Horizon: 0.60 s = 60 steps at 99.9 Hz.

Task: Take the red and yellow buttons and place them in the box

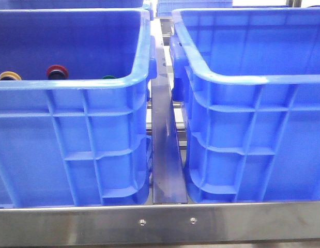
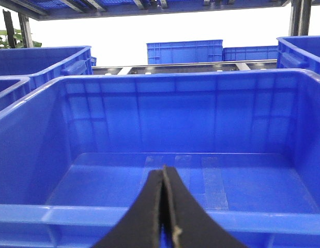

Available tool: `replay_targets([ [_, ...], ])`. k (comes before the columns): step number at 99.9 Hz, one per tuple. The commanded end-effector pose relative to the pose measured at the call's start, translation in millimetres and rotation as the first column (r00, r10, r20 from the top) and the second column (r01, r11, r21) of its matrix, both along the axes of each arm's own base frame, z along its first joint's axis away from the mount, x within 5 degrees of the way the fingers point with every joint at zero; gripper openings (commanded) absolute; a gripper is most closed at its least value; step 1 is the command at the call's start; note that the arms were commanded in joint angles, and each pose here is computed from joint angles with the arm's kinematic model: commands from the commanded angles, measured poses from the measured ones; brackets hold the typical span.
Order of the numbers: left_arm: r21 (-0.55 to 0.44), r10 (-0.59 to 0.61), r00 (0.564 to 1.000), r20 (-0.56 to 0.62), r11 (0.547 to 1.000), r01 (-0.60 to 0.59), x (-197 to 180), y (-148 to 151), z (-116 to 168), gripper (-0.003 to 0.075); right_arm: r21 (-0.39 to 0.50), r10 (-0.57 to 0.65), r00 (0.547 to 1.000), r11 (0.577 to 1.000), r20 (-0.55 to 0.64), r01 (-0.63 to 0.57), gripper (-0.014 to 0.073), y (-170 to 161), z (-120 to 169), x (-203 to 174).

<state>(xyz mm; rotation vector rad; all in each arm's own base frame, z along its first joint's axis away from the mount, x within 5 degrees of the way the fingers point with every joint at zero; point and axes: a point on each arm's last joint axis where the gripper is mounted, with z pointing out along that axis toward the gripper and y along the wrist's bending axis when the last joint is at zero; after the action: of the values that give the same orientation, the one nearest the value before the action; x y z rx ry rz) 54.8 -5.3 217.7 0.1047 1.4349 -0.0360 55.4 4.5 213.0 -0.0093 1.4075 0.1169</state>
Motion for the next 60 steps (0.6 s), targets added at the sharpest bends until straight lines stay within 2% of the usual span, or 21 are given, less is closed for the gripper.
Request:
replay_targets([
  [1, -0.019, -0.002, 0.996, 0.088, 1.0, 0.004, -3, 0, 2, -0.002, -0.001, 0.008, 0.996, 1.0, 0.093, -0.008, -0.0068, 1, 7, -3],
  [34, -0.029, -0.002, 0.995, 0.104, 1.0, 0.005, -4, 0, 7, -0.002, -0.001, 0.008, 0.996, 1.0, 0.093, -0.008, -0.0068, 1, 7, -3],
  [44, -0.071, -0.003, 0.994, 0.109, 0.997, 0.011, -7, 1, 22, -0.002, -0.001, 0.008, 0.996, 1.0, 0.093, -0.008, -0.0068, 1, 7, -3],
  [60, -0.118, -0.018, 1.0, 0.021, 0.993, 0.021, -13, 1, 59, -0.002, -0.001, 0.008, 0.996, 1.0, 0.093, -0.008, -0.0068, 1, 7, -3],
])
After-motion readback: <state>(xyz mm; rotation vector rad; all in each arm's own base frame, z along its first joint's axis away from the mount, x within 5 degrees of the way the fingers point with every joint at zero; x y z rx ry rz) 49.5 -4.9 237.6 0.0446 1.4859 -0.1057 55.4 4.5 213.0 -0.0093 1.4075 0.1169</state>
